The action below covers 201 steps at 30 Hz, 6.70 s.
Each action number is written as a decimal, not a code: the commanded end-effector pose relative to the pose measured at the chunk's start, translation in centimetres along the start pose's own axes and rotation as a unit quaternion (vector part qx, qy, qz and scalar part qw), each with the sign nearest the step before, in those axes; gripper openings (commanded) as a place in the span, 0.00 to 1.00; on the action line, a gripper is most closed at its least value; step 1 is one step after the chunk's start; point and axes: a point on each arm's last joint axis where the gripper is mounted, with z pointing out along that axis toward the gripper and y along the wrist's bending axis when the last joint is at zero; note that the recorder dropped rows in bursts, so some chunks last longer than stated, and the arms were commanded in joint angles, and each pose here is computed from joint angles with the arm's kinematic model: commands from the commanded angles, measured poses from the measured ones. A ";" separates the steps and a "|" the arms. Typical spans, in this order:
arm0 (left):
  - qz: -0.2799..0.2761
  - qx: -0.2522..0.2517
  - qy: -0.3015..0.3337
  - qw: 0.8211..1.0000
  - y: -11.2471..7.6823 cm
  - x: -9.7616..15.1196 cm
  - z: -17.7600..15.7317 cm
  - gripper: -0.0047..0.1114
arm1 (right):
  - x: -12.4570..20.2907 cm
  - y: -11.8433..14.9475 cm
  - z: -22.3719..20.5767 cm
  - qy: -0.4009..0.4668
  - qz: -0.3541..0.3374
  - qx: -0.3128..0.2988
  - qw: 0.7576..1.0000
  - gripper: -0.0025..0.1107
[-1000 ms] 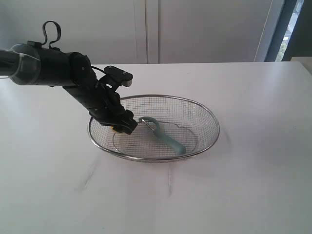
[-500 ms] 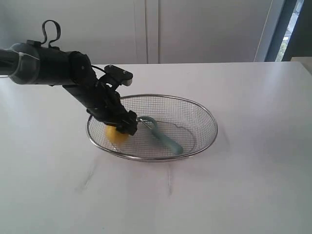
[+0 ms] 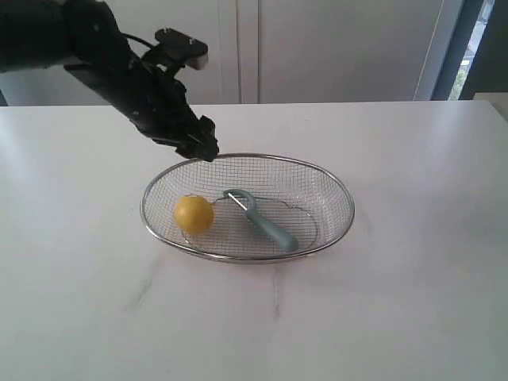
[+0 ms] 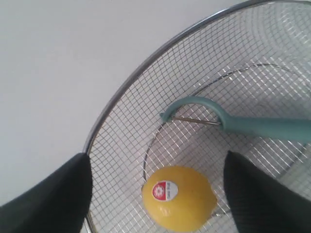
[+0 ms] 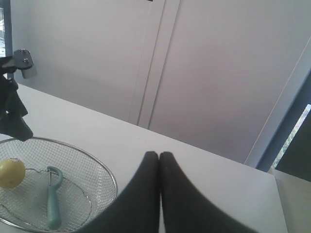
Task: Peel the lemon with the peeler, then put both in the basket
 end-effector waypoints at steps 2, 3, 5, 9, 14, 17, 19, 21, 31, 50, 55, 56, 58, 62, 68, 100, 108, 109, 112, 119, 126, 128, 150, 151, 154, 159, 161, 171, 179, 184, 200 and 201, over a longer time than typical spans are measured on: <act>0.009 0.025 0.027 0.999 -1.1 0.1 -5.4 0.47 | 0.0 -0.1 -0.1 -0.004 -0.005 0.007 1.000 0.02; 0.011 0.030 0.035 0.999 -1.4 0.2 -6.4 0.42 | 0.0 -0.1 -0.1 -0.004 -0.005 0.007 1.000 0.02; 0.015 0.038 0.044 0.998 -1.8 0.5 -8.1 0.32 | 0.0 -0.1 -0.1 -0.003 -0.005 0.008 1.000 0.02; 0.024 0.042 0.039 0.998 -2.6 0.9 -11.7 0.15 | 0.1 -0.2 -0.1 0.000 -0.011 0.011 1.000 0.02; 0.036 0.028 -0.008 0.999 -3.6 1.7 -16.4 0.04 | 0.6 0.0 0.2 0.005 -0.017 0.012 1.000 0.02; 0.040 0.023 -0.023 0.999 -4.3 2.9 -18.8 0.04 | 1.0 0.1 0.3 0.010 -0.019 0.010 1.000 0.02; 0.042 0.020 -0.032 0.998 -4.8 4.1 -20.2 0.04 | 1.2 0.2 0.5 0.012 -0.021 0.009 1.000 0.02; 0.045 0.014 -0.037 0.998 -5.3 5.5 -21.3 0.04 | 1.4 0.3 0.5 0.014 -0.023 0.009 1.000 0.02; 0.013 -0.035 -0.057 0.998 -7.1 13.0 -25.0 0.04 | 3.1 0.8 1.3 0.042 0.063 0.006 0.997 0.02; -0.043 -0.117 -0.023 0.992 -8.3 23.8 -25.3 0.04 | 3.2 0.9 1.3 0.046 0.085 0.004 0.995 0.02; -0.043 -0.117 -0.023 0.992 -8.3 23.8 -25.3 0.04 | 3.2 0.9 1.3 0.046 0.085 0.004 0.995 0.02; -0.043 -0.117 -0.023 0.992 -8.3 23.8 -25.3 0.04 | 3.2 0.9 1.3 0.046 0.085 0.004 0.995 0.02; -0.043 -0.117 -0.023 0.992 -8.3 23.8 -25.3 0.04 | 3.2 0.9 1.3 0.046 0.085 0.004 0.995 0.02; -0.043 -0.117 -0.023 0.992 -8.3 23.8 -25.3 0.04 | 3.2 0.9 1.3 0.046 0.085 0.004 0.995 0.02; -0.041 -0.117 -0.022 0.992 -8.3 23.8 -25.3 0.04 | 3.2 0.9 1.3 0.046 0.085 0.004 0.995 0.02; -0.284 -0.232 -0.334 0.868 -7.1 33.0 -13.6 0.04 | 3.2 0.9 1.3 0.048 0.087 0.003 0.995 0.02; -0.250 -0.261 -0.274 0.891 -7.9 34.6 -13.3 0.04 | 3.2 0.9 1.3 0.046 0.089 0.002 0.995 0.02; -0.249 -0.262 -0.273 0.892 -7.9 34.6 -13.3 0.04 | 3.2 0.9 1.2 0.045 0.089 0.002 0.995 0.02; -0.229 -0.268 -0.266 0.897 -7.9 34.6 -13.3 0.04 | 3.2 0.9 1.2 0.045 0.091 0.001 0.995 0.02; -0.235 -0.276 -0.265 0.894 -7.8 34.7 -13.4 0.04 | 3.2 0.9 1.2 0.045 0.091 0.001 0.995 0.02; -0.259 -0.284 -0.267 0.884 -7.7 34.8 -13.4 0.04 | 3.2 0.9 1.2 0.045 0.091 0.001 0.995 0.02; -0.259 -0.284 -0.267 0.884 -7.7 34.8 -13.4 0.04 | 3.2 0.9 1.2 0.045 0.091 0.001 0.995 0.02; -0.231 -0.249 -0.275 0.900 -8.1 34.4 -13.3 0.04 | 3.2 0.9 1.2 0.046 0.091 0.001 0.995 0.02; -0.231 -0.248 -0.275 0.900 -8.1 34.4 -13.3 0.04 | 3.2 0.9 1.2 0.046 0.091 0.001 0.995 0.02; -0.231 -0.248 -0.275 0.900 -8.1 34.4 -13.3 0.04 | 3.2 0.9 1.2 0.046 0.091 0.001 0.995 0.02; -0.231 -0.248 -0.275 0.900 -8.1 34.4 -13.3 0.04 | 3.2 0.9 1.2 0.046 0.091 0.001 0.995 0.02; -0.231 -0.248 -0.275 0.900 -8.1 34.4 -13.3 0.04 | 3.2 0.9 1.2 0.045 0.091 0.001 0.995 0.02; -0.231 -0.248 -0.275 0.900 -8.1 34.4 -13.3 0.04 | 4.1 -0.3 0.1 0.041 0.112 0.099 0.988 0.02; -0.231 -0.248 -0.275 0.900 -8.1 34.4 -13.3 0.04 | 8.0 0.1 -2.1 -0.097 0.257 0.250 0.928 0.02; -0.231 -0.248 -0.275 0.900 -8.1 34.4 -13.3 0.04 | 11.7 1.1 -2.3 -0.119 0.309 0.275 0.903 0.02; -0.231 -0.248 -0.275 0.900 -8.1 34.4 -13.3 0.04 | 19.8 3.7 0.9 0.071 0.173 0.178 0.966 0.02; -0.231 -0.248 -0.275 0.900 -8.1 34.4 -13.3 0.04 | 19.8 3.8 0.9 0.072 0.164 0.170 0.969 0.02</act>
